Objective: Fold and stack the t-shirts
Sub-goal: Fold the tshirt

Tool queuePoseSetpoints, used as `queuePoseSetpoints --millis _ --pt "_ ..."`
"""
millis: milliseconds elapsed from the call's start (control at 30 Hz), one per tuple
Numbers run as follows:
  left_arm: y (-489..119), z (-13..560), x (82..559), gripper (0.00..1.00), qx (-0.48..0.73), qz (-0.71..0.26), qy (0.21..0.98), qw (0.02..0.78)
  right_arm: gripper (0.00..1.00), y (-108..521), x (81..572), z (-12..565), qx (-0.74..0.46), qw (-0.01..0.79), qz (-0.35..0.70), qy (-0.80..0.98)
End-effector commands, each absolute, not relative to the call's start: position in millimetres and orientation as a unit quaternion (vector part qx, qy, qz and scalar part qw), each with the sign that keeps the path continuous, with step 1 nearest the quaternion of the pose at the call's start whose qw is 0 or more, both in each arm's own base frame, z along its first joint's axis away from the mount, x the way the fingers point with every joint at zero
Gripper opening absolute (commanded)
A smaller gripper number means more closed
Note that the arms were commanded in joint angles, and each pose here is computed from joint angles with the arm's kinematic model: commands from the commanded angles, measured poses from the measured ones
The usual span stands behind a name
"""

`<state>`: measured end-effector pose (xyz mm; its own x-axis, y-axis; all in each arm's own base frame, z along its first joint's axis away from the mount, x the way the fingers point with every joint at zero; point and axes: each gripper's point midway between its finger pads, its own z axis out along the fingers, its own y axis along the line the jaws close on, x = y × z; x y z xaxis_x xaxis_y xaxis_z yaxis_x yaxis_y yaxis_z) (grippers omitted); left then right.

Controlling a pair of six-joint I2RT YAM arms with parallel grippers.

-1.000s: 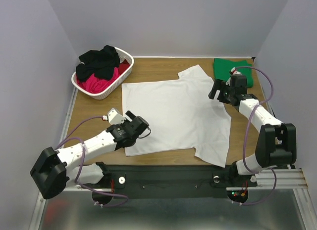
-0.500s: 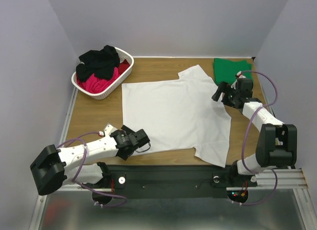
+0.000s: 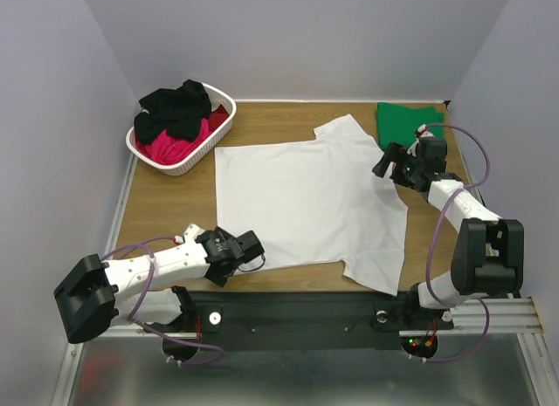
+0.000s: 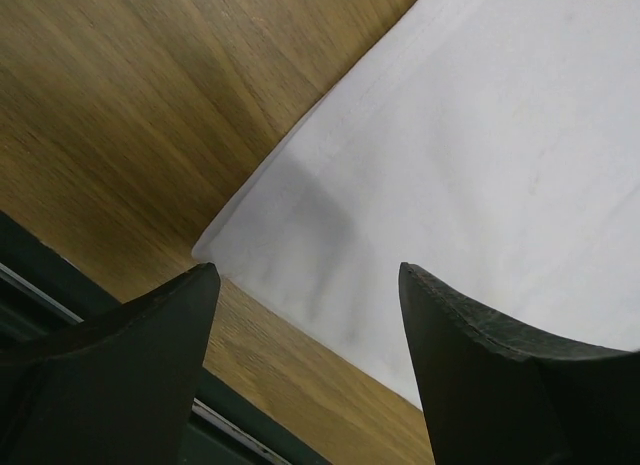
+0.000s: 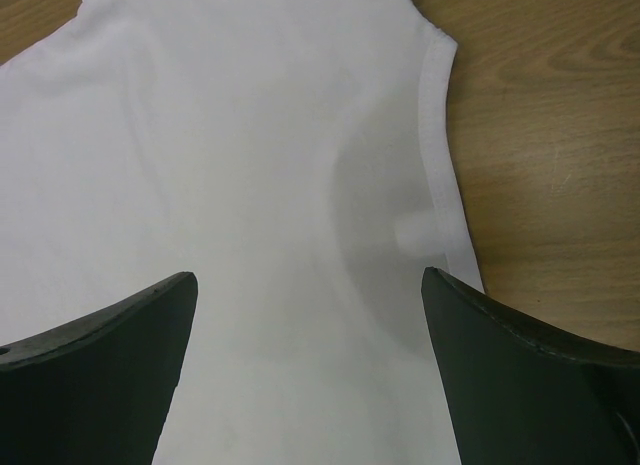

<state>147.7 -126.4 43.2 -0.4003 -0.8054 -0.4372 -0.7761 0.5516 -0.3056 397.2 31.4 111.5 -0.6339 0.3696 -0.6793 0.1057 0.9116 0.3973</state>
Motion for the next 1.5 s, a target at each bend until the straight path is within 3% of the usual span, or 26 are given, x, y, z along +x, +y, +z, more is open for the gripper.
queuePoseSetpoints --millis 0,467,833,967,1300,1467 --pt "-120 45 147 0.82 -0.537 -0.028 0.797 0.274 1.00 30 406 124 0.132 0.432 0.175 0.875" --pt "-125 35 141 0.79 -0.544 -0.005 0.800 0.254 1.00 21 404 126 0.141 0.434 0.194 0.868" --pt "-120 27 138 0.56 -0.548 0.025 0.797 0.254 1.00 17 401 126 0.145 0.435 0.209 0.864" --pt "-122 28 137 0.54 -0.548 0.021 0.798 0.251 1.00 16 401 126 0.147 0.436 0.210 0.863" --pt "-124 28 131 0.27 -0.548 0.016 0.799 0.246 1.00 15 401 125 0.150 0.435 0.214 0.861" --pt "-128 34 137 0.23 -0.543 0.006 0.799 0.257 1.00 15 400 124 0.150 0.435 0.215 0.862"
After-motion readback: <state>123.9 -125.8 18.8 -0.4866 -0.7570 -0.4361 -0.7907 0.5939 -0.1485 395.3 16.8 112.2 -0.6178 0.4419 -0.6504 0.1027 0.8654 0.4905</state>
